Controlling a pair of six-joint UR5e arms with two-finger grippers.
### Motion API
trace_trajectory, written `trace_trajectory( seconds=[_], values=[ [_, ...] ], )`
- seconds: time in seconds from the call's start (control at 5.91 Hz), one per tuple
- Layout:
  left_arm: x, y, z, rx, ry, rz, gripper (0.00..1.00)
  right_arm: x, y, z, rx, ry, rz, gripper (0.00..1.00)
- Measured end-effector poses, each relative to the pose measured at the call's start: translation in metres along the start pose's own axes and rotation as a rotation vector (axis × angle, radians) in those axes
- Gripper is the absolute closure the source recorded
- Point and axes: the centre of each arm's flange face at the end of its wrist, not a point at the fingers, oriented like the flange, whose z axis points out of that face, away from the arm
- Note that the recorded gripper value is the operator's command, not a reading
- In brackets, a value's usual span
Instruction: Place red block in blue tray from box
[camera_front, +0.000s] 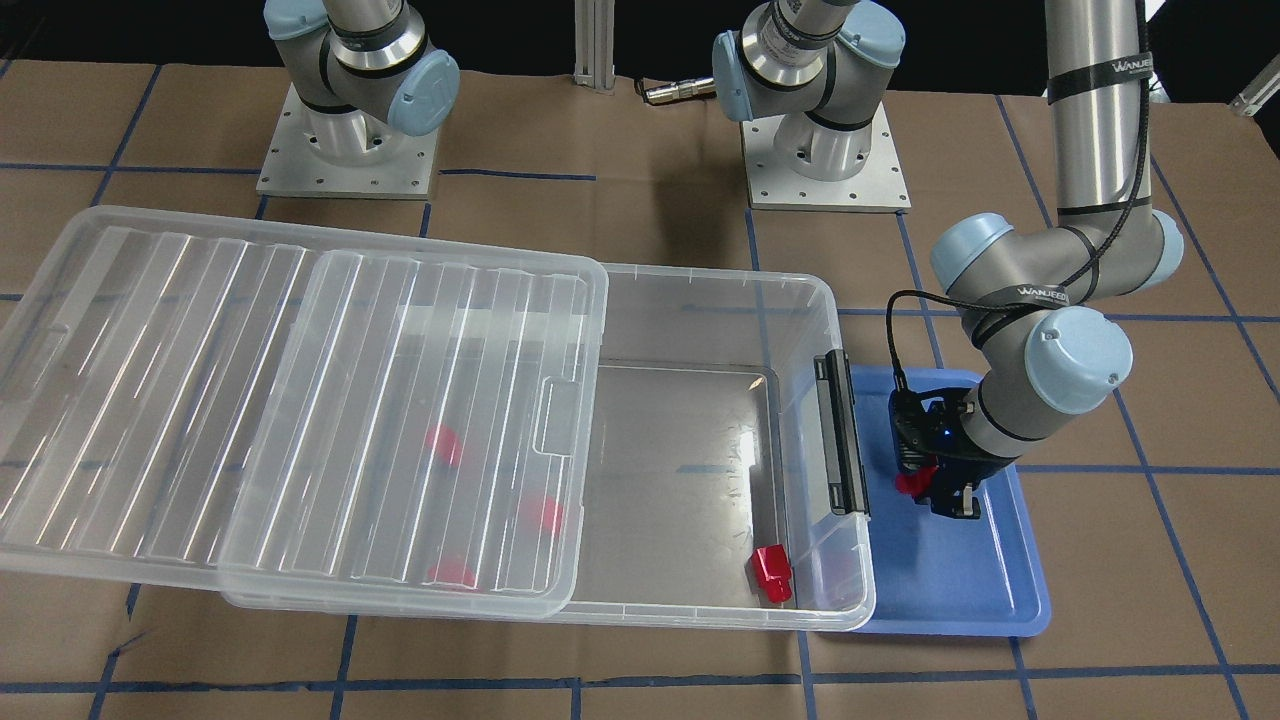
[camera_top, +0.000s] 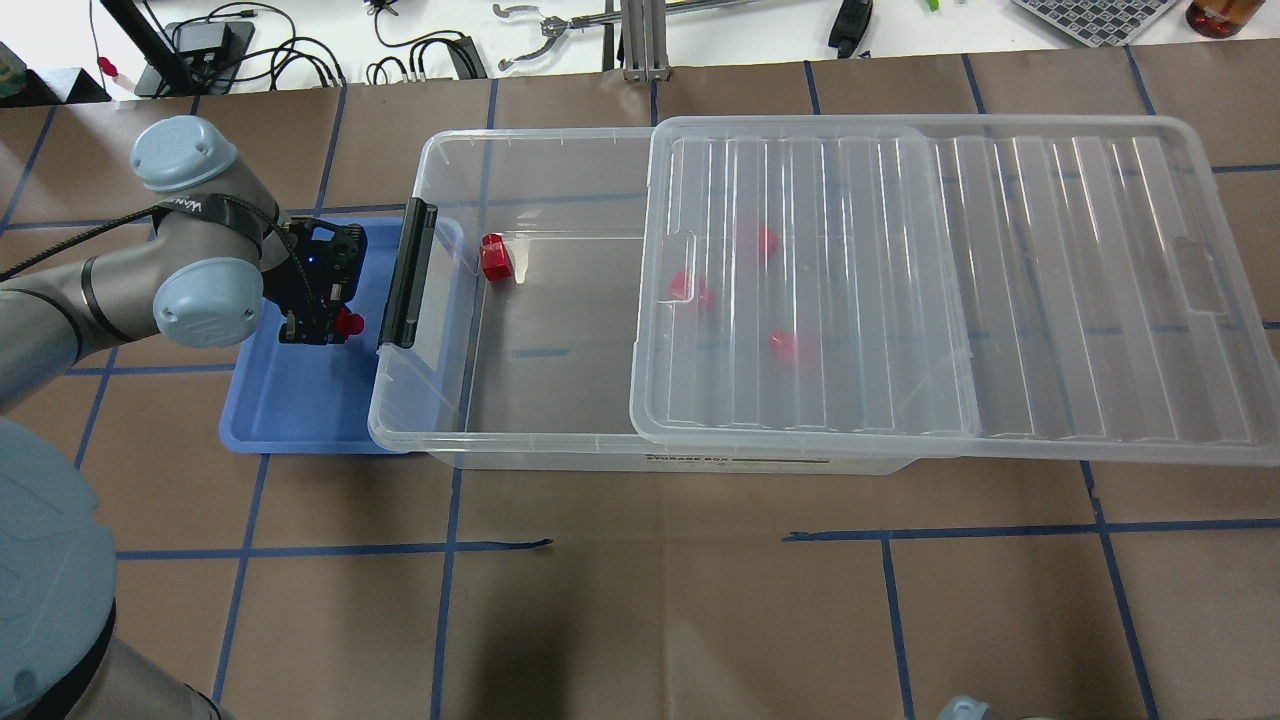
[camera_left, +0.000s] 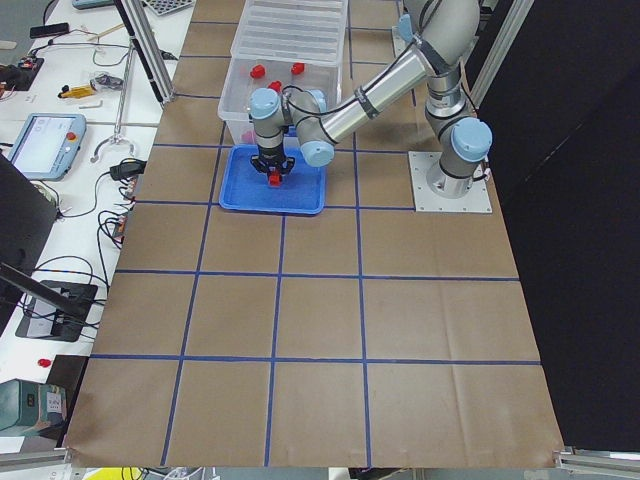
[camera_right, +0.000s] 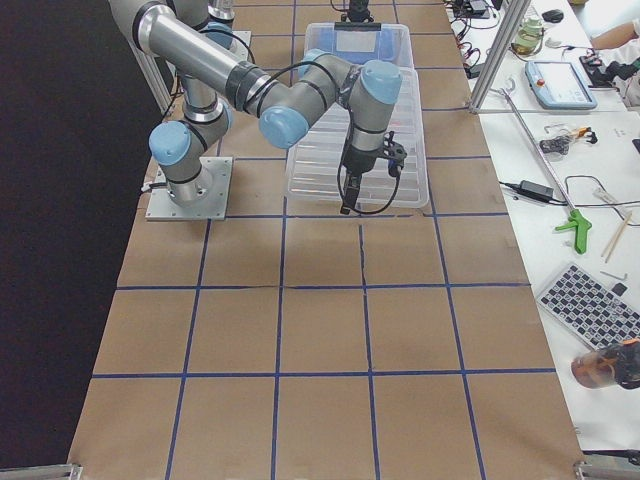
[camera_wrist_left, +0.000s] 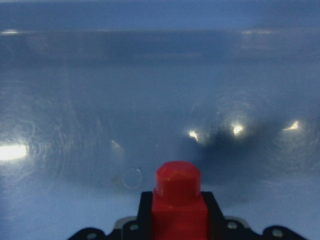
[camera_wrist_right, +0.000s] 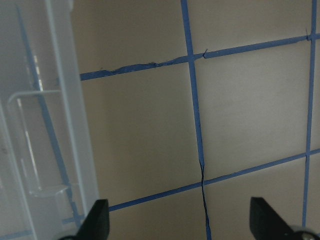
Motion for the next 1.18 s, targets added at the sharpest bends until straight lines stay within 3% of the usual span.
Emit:
trace_trajectory(
  seconds=[0.34, 0.68, 0.85, 1.18],
  values=[
    [-0.003, 0.001, -0.014, -0.001, -0.008, -0.015, 0.02, 0.010, 0.008, 0.031, -0.033, 0.017, 0.031, 0.00],
    [-0.017, 0.000, -0.074, 0.016, 0.044, -0.080, 0.02, 0.015, 0.013, 0.045, -0.053, 0.002, 0.050, 0.00],
    [-0.019, -0.003, -0.114, 0.032, 0.098, -0.147, 0.02, 0.015, 0.014, 0.047, -0.054, -0.004, 0.054, 0.00],
    [-0.015, -0.029, -0.191, 0.022, 0.155, -0.380, 0.02, 0.012, 0.013, 0.049, -0.049, -0.025, 0.061, 0.00]
  ],
)
